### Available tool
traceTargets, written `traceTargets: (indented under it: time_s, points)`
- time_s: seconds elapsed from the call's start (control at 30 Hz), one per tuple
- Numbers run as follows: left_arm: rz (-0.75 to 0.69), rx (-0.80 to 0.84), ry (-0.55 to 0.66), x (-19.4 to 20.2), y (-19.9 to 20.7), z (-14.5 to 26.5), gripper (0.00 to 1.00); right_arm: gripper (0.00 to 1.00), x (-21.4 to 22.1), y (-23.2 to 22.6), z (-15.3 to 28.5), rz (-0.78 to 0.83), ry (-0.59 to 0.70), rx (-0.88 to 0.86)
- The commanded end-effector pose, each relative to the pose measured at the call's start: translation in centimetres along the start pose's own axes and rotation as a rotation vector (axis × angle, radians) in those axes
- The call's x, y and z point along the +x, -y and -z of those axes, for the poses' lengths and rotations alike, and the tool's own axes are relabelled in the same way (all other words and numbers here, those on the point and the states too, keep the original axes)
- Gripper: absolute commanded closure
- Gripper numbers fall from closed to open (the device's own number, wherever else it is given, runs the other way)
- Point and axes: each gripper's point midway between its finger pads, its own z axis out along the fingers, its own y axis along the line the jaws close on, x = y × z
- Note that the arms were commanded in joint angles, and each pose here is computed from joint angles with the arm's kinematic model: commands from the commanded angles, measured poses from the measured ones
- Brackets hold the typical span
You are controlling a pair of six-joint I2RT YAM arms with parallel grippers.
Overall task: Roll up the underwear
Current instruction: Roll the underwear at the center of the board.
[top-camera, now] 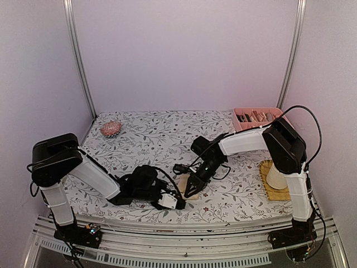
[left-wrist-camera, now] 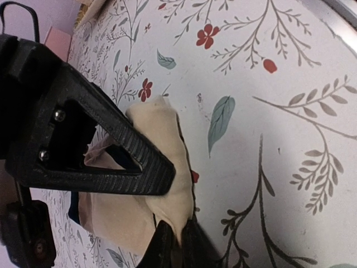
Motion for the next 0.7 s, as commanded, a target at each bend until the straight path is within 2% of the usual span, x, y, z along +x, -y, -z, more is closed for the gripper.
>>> traceTargets:
  time_s: [0.0, 0.17, 0.33, 0.43, 0.67]
  points:
    - [0.015, 0.080, -0.030, 0.5, 2.1, -0.7, 0.96, 0.95, 0.2, 1.6, 0.8, 0.014, -0.008, 0.091]
    - [0.049, 0.094, -0.038, 0.4, 1.8, -0.7, 1.00, 0.89, -0.4, 1.4, 2.0, 0.066, 0.021, 0.151]
    - [0.146, 0.186, -0.039, 0.0, 1.4, -0.7, 1.00, 0.70, -2.2, 0.5, 5.4, 0.169, 0.128, 0.287]
    - [0.216, 0.251, -0.032, -0.4, 1.1, -0.5, 1.00, 0.61, -2.5, 0.0, 7.2, 0.218, 0.191, 0.361]
    - [0.403, 0.398, -0.017, -0.6, 0.1, -0.5, 1.00, 0.56, -0.6, -0.1, 9.8, 0.279, 0.330, 0.518]
